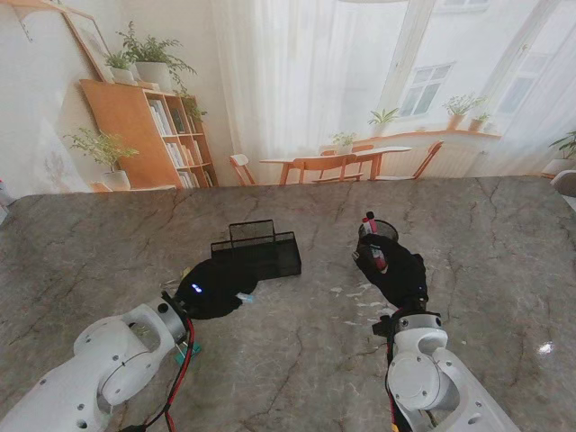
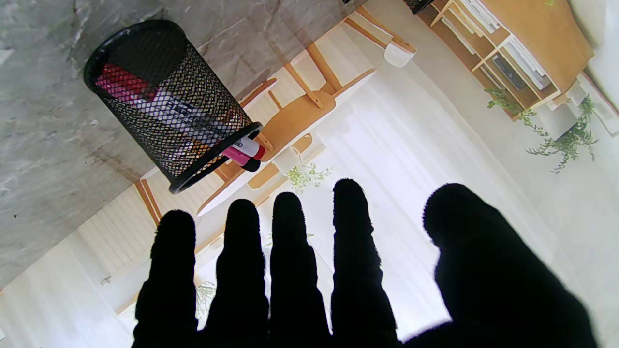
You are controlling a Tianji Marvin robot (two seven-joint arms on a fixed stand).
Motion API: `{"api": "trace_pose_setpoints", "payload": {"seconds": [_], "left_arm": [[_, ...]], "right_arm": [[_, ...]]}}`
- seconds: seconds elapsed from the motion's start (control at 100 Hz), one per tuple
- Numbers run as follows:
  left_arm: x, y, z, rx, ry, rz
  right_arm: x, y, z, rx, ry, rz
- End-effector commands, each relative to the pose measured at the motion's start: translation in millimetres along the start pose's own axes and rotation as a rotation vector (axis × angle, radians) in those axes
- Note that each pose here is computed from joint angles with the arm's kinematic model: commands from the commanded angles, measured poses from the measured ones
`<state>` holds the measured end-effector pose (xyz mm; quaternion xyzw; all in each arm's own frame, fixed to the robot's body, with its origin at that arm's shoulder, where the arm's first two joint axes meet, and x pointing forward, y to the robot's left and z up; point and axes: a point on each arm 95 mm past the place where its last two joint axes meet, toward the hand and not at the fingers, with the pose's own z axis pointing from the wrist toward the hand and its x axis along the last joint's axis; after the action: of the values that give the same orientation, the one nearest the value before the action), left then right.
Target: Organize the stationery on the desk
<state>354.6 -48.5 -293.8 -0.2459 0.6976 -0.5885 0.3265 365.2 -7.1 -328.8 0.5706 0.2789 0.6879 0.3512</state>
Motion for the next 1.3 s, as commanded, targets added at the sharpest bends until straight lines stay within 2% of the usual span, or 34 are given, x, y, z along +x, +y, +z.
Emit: {"api": "trace_pose_setpoints", "payload": {"seconds": [0.0,0.29,0.66,0.91,1.17,1.29], "left_arm": [[-12.0,-3.6,-2.4,-0.012,-0.009,0.032],[-64.8,5.5,-2.0,-0.118,-0.065,0.081],[-120.5,19.4,36.5,-0.247,-0.096,0.045],[-144.6,19.2,57.2,-0.258,-0.122,0.053],[-162.4,30.7,74.9,-0.299,-0.135,0.036],[-167.7,33.2,83.3,-0.297,-0.143,0.021]], "right_arm": [[-0.7,-1.8,0.0,0.013,0.0,0.005],[-2.0,-2.4,0.9,0.017,0.009,-0.004],[-3.8,-7.5,5.6,0.055,0.017,-0.021],[-5.3,-8.4,7.4,0.062,0.017,-0.037],[-0.9,-10.9,10.0,0.078,0.038,-0.036],[1.7,-12.5,11.6,0.083,0.047,-0.034]]}}
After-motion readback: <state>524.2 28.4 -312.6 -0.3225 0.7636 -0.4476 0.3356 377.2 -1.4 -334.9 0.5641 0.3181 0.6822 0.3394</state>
